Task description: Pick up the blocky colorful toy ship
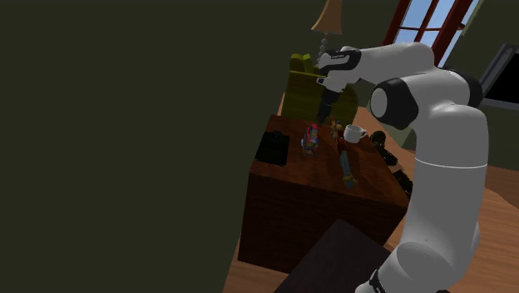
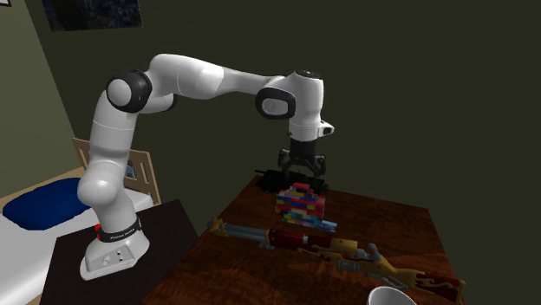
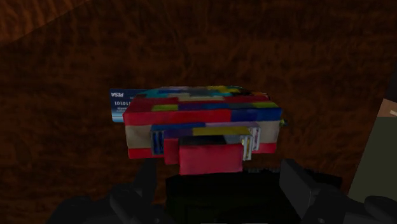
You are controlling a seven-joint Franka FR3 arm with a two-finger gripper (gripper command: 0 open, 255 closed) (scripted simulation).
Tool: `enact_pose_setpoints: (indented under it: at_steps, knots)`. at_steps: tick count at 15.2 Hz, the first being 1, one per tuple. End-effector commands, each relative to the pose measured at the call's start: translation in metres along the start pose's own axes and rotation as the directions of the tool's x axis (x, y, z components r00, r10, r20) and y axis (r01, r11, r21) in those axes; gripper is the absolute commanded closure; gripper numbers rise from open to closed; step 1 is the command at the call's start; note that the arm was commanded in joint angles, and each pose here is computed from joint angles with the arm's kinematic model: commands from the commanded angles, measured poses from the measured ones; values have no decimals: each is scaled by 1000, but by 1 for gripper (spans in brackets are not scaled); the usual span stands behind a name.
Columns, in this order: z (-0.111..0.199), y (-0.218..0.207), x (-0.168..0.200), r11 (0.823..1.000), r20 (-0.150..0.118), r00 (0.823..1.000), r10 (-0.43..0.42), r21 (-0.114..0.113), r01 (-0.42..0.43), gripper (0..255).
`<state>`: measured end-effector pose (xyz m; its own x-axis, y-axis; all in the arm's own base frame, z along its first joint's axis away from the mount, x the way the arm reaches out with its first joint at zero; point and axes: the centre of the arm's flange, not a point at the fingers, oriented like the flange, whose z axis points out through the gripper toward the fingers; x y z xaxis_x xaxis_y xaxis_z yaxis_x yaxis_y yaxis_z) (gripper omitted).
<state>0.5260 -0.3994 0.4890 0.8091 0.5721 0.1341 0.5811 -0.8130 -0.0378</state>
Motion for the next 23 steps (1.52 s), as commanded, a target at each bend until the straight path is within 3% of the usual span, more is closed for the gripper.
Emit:
enact_pose_setpoints:
  at_steps: [1, 5, 6, 15, 23]
  knots:
    - [10, 2, -2, 1000, 0, 1000, -1, 0, 1, 0]
    - [24, 3, -4, 1000, 0, 1000, -1, 0, 1, 0]
    - [24, 3, -4, 1000, 0, 1000, -1, 0, 1, 255]
    - [24, 3, -4, 1000, 0, 1000, -1, 0, 1, 255]
    - [-18, 1, 2, 1000, 0, 1000, -1, 0, 1, 255]
